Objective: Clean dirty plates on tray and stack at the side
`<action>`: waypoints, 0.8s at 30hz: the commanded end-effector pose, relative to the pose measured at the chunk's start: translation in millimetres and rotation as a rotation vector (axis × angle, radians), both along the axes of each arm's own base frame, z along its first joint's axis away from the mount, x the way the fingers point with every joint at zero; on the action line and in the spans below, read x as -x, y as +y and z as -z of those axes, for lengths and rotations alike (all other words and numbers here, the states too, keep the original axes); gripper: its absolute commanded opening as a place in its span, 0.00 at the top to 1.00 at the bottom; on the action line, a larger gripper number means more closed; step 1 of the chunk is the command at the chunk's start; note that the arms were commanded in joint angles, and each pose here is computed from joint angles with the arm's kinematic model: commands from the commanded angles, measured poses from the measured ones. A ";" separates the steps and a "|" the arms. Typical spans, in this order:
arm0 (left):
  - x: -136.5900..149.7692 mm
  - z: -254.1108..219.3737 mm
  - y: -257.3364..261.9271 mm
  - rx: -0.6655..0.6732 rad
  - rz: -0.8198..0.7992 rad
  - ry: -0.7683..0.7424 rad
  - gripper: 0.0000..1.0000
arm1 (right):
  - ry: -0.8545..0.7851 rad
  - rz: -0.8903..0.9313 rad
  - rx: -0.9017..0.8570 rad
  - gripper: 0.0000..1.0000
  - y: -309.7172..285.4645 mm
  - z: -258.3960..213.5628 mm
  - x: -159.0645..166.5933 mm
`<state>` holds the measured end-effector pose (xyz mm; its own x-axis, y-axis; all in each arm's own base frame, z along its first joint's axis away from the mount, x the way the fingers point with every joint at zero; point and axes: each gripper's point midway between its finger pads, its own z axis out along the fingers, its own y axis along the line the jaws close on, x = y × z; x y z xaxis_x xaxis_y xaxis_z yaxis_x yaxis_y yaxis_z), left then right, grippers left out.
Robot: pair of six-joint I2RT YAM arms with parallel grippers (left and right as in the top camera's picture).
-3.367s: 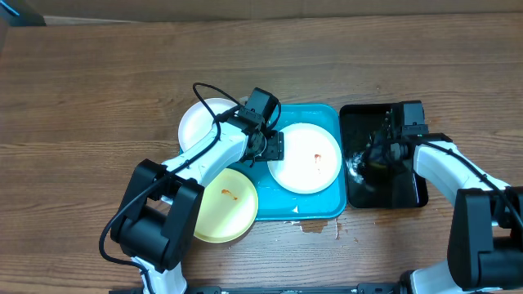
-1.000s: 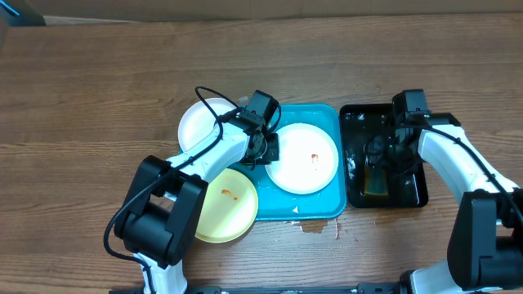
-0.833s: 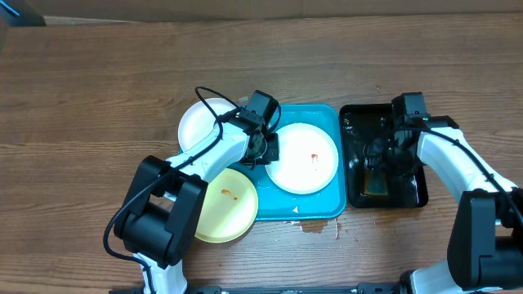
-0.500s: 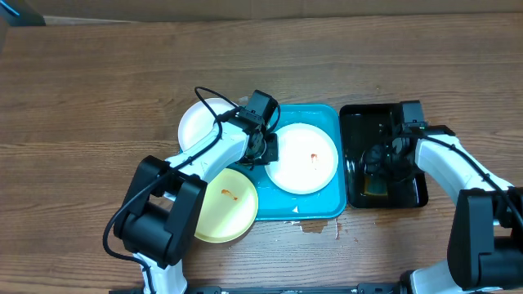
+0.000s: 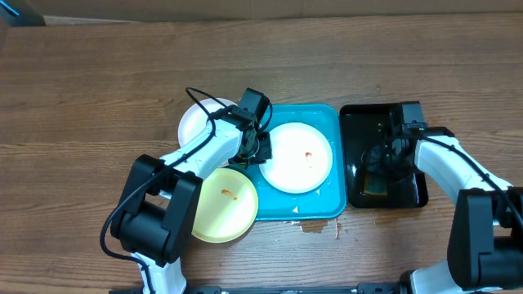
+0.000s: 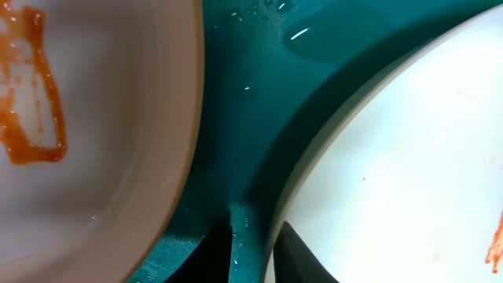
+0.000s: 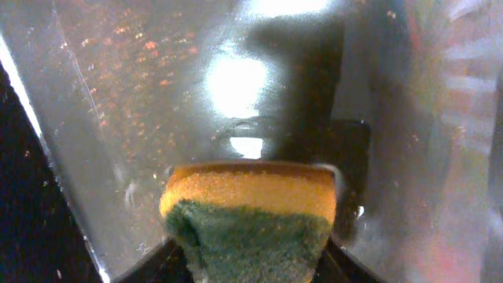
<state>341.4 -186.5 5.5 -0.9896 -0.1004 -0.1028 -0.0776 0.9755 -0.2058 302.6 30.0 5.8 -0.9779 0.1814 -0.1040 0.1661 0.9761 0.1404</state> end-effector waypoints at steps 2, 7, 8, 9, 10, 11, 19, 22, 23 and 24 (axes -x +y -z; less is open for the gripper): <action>4.1 8.2 5.5 -0.024 -0.004 0.019 0.94 | -0.015 0.009 -0.012 0.94 1.3 -3.2 -0.5; 4.1 8.2 5.2 -0.023 -0.003 0.019 0.96 | -0.018 0.009 -0.013 0.95 1.3 -3.3 -1.0; 4.1 8.2 5.2 -0.023 -0.004 0.020 0.96 | -0.019 0.009 -0.013 0.89 1.4 -3.3 -1.4; 4.1 8.2 5.2 -0.023 -0.003 0.019 0.96 | -0.024 0.009 -0.013 0.88 1.4 -3.7 -2.7; 4.0 8.2 5.2 -0.023 -0.004 0.019 0.96 | -0.027 0.009 -0.013 0.88 1.4 -5.3 -4.2; 3.9 8.1 5.2 -0.022 -0.004 0.019 0.96 | -0.025 0.009 -0.013 0.92 1.5 -9.7 -5.7; 2.8 7.6 2.8 -0.010 -0.002 0.015 0.90 | -0.108 0.039 -0.023 0.96 4.6 -71.1 -32.9; 2.9 7.6 2.7 -0.010 -0.002 0.016 0.96 | -0.080 0.038 -0.022 0.96 4.6 -90.4 -27.2; 2.8 7.6 2.7 -0.010 -0.002 0.015 0.96 | -0.064 0.038 -0.021 0.96 4.5 -94.1 -24.0; 2.6 7.5 2.6 -0.009 -0.002 0.014 0.96 | -0.054 0.038 -0.020 0.96 4.4 -96.2 -22.1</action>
<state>341.8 -189.8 7.1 -0.9898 -0.0997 -0.1021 -0.0747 0.9716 -0.2247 317.2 31.6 78.7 -0.9708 0.2158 -0.1050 0.1990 0.9684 0.1502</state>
